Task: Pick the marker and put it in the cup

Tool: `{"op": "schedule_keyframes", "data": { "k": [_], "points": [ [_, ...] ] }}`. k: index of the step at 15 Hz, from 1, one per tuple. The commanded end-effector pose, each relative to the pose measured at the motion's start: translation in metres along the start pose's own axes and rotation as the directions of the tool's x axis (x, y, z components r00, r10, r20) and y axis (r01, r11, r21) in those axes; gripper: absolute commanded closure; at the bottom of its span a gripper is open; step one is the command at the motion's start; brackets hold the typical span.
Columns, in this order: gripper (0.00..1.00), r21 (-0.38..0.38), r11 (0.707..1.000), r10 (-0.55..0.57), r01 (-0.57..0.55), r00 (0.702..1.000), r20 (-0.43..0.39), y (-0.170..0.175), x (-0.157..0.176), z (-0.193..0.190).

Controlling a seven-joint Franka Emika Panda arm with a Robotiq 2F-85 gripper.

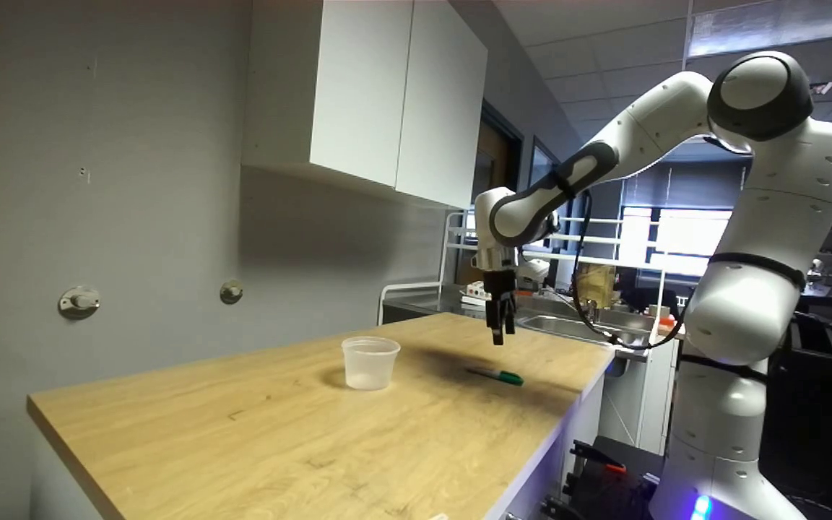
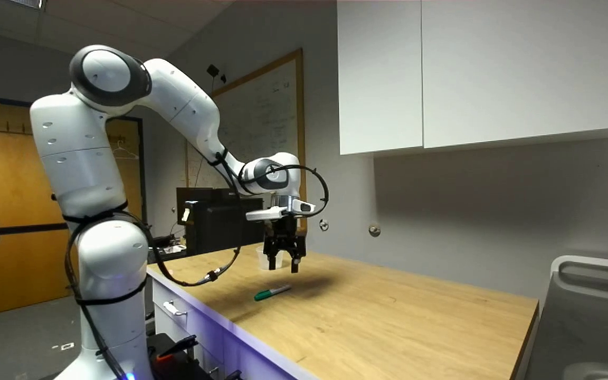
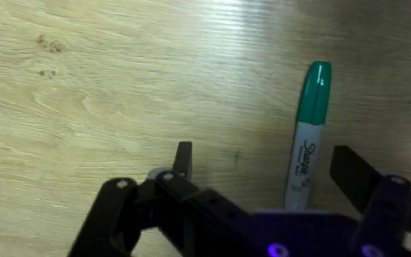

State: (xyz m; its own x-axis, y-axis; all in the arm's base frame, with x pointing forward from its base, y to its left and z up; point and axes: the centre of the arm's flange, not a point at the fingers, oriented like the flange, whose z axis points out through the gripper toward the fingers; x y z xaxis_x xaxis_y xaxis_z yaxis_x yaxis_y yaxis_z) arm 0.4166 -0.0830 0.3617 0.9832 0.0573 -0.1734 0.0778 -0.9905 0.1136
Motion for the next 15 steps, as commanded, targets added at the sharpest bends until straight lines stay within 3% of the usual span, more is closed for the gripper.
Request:
{"op": "schedule_keyframes", "data": {
  "k": [1,9,10,11,15],
  "points": [
    [0.00,0.028,0.996,0.084,-0.083,0.996,-0.015,-0.021,0.027,0.005],
    [0.00,0.042,0.982,0.184,-0.186,0.982,0.036,-0.047,0.049,0.067],
    [0.25,0.041,0.981,0.189,-0.190,0.981,0.045,-0.050,0.049,0.074],
    [0.25,0.038,0.979,0.198,-0.200,0.979,0.048,-0.051,0.049,0.079],
    [0.56,0.034,0.978,0.203,-0.205,0.977,0.058,-0.054,0.048,0.084]
  ]
}}
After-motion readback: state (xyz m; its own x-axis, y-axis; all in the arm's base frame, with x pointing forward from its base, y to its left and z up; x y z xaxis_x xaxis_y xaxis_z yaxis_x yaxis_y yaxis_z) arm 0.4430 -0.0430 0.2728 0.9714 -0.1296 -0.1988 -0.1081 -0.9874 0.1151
